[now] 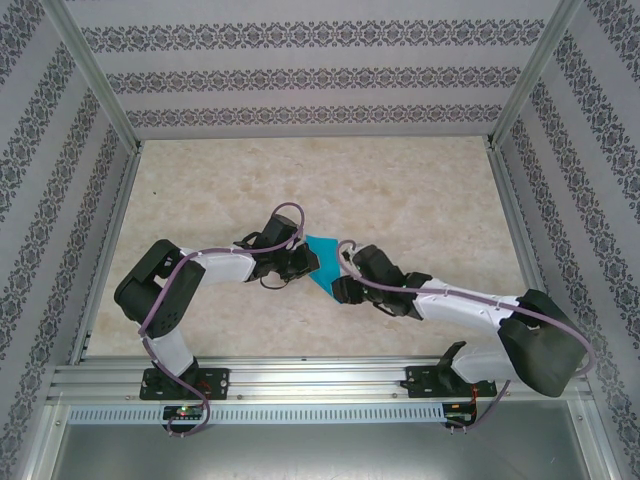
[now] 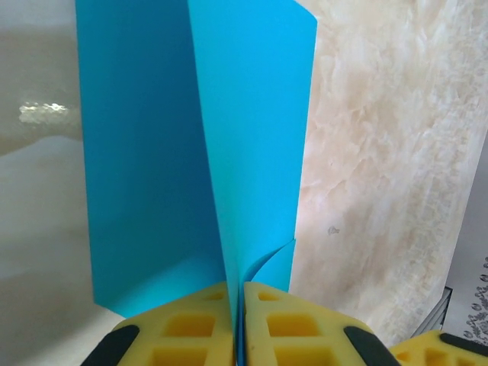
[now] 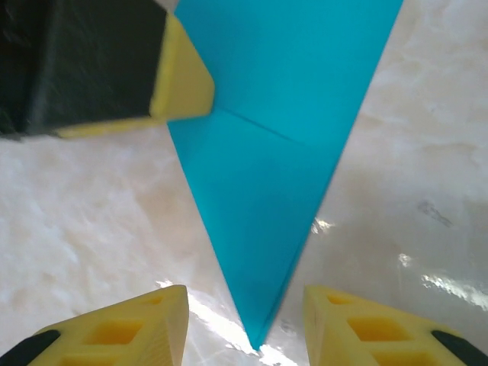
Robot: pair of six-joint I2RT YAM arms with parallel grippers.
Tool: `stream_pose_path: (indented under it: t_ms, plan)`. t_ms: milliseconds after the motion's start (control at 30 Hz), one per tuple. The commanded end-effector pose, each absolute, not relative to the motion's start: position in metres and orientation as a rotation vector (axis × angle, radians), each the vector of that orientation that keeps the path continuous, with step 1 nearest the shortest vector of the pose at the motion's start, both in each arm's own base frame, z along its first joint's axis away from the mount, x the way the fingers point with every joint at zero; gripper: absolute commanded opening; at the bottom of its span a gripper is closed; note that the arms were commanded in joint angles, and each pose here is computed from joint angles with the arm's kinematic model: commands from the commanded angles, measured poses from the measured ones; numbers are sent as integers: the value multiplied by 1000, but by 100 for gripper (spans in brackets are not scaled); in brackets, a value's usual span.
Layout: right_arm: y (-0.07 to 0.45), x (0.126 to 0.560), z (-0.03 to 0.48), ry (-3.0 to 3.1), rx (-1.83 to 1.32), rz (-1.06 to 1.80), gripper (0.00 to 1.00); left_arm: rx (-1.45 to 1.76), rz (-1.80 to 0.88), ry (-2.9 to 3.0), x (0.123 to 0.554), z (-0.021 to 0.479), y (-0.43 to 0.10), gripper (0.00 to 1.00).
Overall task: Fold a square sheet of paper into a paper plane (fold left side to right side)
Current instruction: Fourth fold the wing at the center of the table.
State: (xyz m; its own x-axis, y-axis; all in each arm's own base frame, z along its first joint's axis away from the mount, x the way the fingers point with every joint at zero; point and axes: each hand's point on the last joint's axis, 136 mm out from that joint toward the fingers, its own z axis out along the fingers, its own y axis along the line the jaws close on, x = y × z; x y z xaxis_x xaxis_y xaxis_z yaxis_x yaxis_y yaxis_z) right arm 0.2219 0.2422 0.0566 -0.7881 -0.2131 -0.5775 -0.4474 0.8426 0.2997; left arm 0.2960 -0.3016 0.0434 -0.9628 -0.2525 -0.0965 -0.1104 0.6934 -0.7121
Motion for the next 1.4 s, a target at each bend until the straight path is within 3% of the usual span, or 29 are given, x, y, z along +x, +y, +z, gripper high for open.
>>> stream_pose_path:
  t_ms: [0,500,1100,1367]
  plan:
    - [242,237,68,2332,-510,441,44,-249,-1221,2628,305,73,-320,12]
    - [279,232,34,2338,-714,329,41,-262,-1187,2638,301,75,-315,11]
    - [266,235,29,2362,-678,227,38,-249,-1181,2639,302,78,-317,12]
    - [267,232,25,2382,-682,237,25,-245,-1177,2638,303,79,-317,12]
